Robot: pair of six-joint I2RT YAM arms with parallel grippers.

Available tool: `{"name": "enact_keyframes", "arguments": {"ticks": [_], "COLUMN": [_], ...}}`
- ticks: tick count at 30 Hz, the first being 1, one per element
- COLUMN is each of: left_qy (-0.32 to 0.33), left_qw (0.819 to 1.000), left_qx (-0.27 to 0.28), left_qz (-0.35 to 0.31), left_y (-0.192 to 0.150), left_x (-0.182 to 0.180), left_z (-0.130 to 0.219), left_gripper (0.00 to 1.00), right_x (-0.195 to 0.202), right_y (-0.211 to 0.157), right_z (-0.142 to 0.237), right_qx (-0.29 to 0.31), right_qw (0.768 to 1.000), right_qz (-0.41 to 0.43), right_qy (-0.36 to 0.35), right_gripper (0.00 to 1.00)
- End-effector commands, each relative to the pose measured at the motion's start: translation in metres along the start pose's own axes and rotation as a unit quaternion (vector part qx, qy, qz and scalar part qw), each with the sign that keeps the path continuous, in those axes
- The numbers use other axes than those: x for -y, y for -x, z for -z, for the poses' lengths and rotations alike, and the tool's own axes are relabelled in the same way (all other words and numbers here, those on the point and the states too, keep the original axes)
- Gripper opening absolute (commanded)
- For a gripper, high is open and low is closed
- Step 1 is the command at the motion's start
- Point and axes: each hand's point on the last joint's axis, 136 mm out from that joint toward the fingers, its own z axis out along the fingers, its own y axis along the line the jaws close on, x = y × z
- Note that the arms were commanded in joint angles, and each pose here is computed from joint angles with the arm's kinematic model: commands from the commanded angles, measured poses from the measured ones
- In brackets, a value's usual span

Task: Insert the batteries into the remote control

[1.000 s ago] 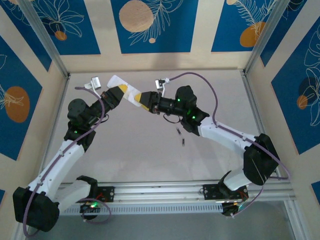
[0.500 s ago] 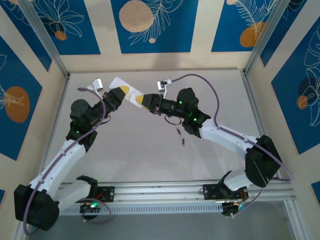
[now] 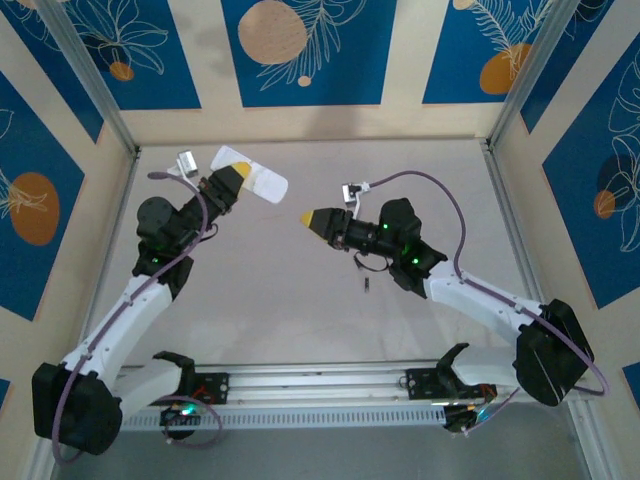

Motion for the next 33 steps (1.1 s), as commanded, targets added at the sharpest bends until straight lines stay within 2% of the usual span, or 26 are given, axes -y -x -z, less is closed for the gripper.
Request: {"name": "enact_keyframes", "arguments": {"ticks": [1,4,8,10,16,28,33], "left_qy": [-0.032,-0.026,-0.026,-0.026,-0.024,-0.019,-0.024], "left_qw": [0.999,1.0,1.0,1.0,1.0,1.0,1.0], "left_qx": [0.008,0.001,-0.005,-0.004,-0.006,-0.007,-0.006], "left_qz": [-0.005,-0.001,0.001,0.001,-0.002,-0.01,-0.008], "left_y": [0.006,0.0,-0.004,-0.004,-0.005,-0.006,-0.005], "left_x": [0.017,0.011,0.01,0.011,0.012,0.015,0.02], "left_z": [-0.002,-0.002,-0.003,-0.003,-0.001,0.003,0.004], "left_gripper": [0.0,0.0,0.0,0.0,0.0,0.0,0.0], "right_x": [-0.04,-0.051,-0.06,-0.058,-0.06,-0.051,-0.045], "right_y": [0.008,0.017,0.032,0.036,0.038,0.039,0.036], "right_z": [0.001,-0.008,-0.022,-0.031,-0.055,-0.072,-0.075], "right_qx": [0.003,0.011,0.031,0.03,0.013,0.013,0.006], "right_qw": [0.998,0.998,0.997,0.997,0.997,0.998,0.999], "right_qz": [0.049,0.06,0.059,0.049,0.035,0.02,0.012], "right_qy": [0.046,0.033,0.049,0.05,0.061,0.054,0.052], "right_gripper": [0.73,0.82,0.81,0.77,0.56,0.51,0.37]}}
